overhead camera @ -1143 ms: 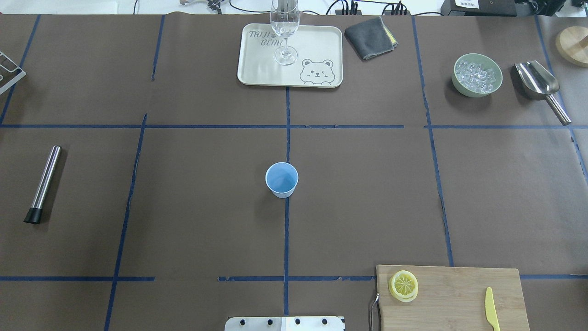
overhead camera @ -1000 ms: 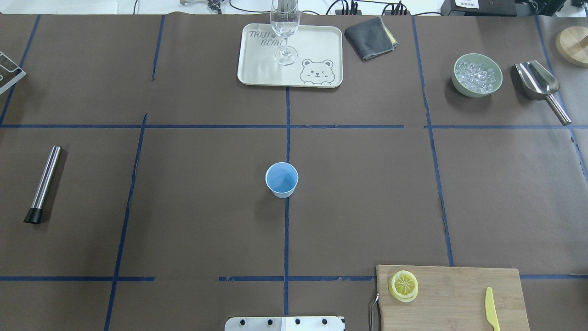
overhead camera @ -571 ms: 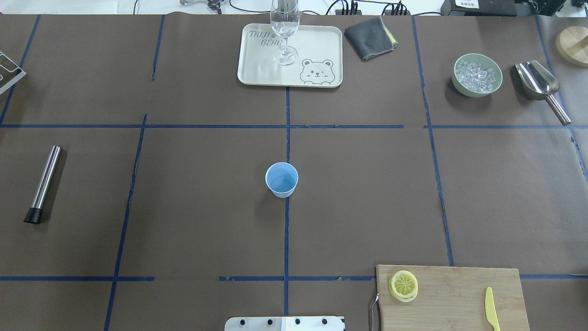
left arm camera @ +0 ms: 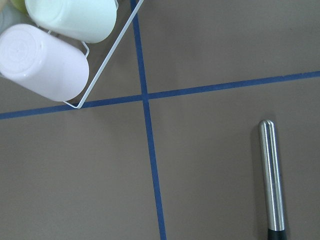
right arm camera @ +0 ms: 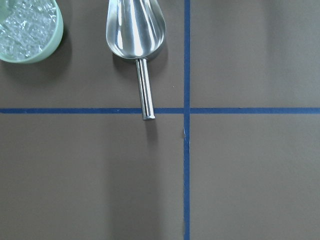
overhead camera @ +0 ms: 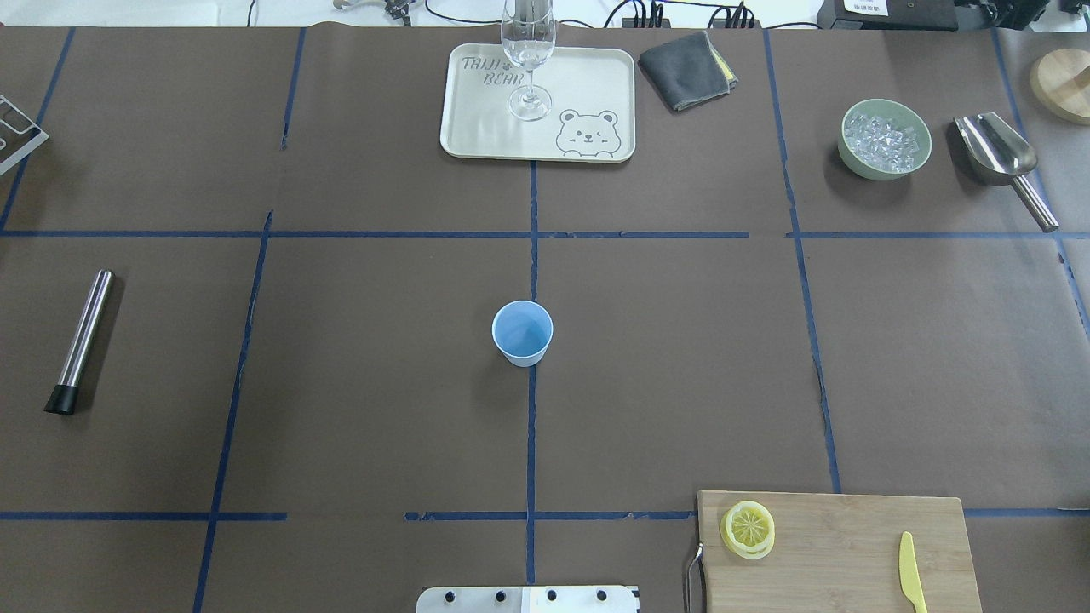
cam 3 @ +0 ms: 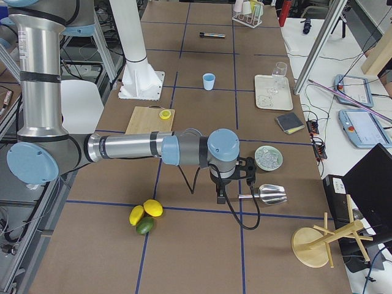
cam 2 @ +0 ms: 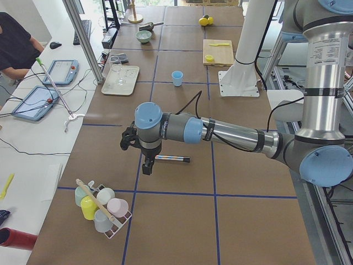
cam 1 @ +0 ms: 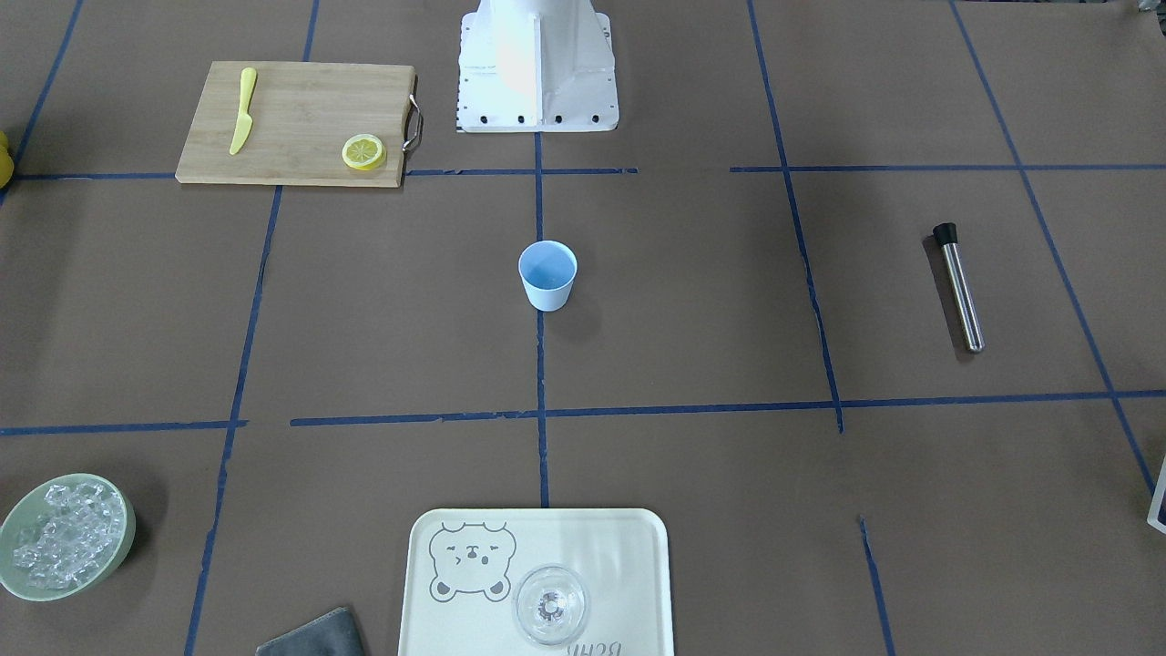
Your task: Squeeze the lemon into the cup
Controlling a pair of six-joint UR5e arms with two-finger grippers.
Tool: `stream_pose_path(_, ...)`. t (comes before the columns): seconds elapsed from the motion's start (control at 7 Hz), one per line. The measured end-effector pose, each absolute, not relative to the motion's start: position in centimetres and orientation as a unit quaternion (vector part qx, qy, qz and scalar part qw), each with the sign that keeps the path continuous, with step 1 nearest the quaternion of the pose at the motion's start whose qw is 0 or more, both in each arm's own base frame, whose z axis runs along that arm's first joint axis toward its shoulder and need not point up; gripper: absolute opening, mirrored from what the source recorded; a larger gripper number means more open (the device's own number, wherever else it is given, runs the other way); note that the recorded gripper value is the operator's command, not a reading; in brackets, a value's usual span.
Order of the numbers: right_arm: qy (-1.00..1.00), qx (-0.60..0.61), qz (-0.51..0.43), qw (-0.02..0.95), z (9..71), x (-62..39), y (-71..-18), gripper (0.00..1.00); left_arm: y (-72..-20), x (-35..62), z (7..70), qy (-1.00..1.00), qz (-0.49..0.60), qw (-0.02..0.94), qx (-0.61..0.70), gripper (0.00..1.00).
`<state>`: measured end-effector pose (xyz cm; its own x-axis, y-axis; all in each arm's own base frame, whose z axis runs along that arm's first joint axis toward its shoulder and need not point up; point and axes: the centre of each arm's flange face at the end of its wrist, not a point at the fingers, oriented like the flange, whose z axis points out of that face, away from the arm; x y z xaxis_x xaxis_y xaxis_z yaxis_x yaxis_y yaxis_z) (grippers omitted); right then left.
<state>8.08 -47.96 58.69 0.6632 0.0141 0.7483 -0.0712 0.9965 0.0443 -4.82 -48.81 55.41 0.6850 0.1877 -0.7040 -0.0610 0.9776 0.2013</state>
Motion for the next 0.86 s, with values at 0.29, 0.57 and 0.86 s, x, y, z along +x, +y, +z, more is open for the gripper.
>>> stream_pose_path(0.29, -0.414, 0.040, 0.009, 0.909, 54.6, 4.3, -48.9, 1.00, -50.1, -4.6, 53.9, 0.391, 0.073, 0.913, 0.093, 1.00)
stream_pose_path(0.57, -0.424, 0.033, 0.017, 0.905, 48.1, -2.6, -48.5, 1.00, -51.7, -3.3, 51.8, 0.393, 0.067, 0.912, 0.096, 1.00)
stream_pose_path(0.86, -0.442, 0.036, 0.033, 0.896, 43.1, -9.5, -46.9, 1.00, -52.9, -0.9, 50.1, 0.397, 0.064, 0.911, 0.093, 1.00)
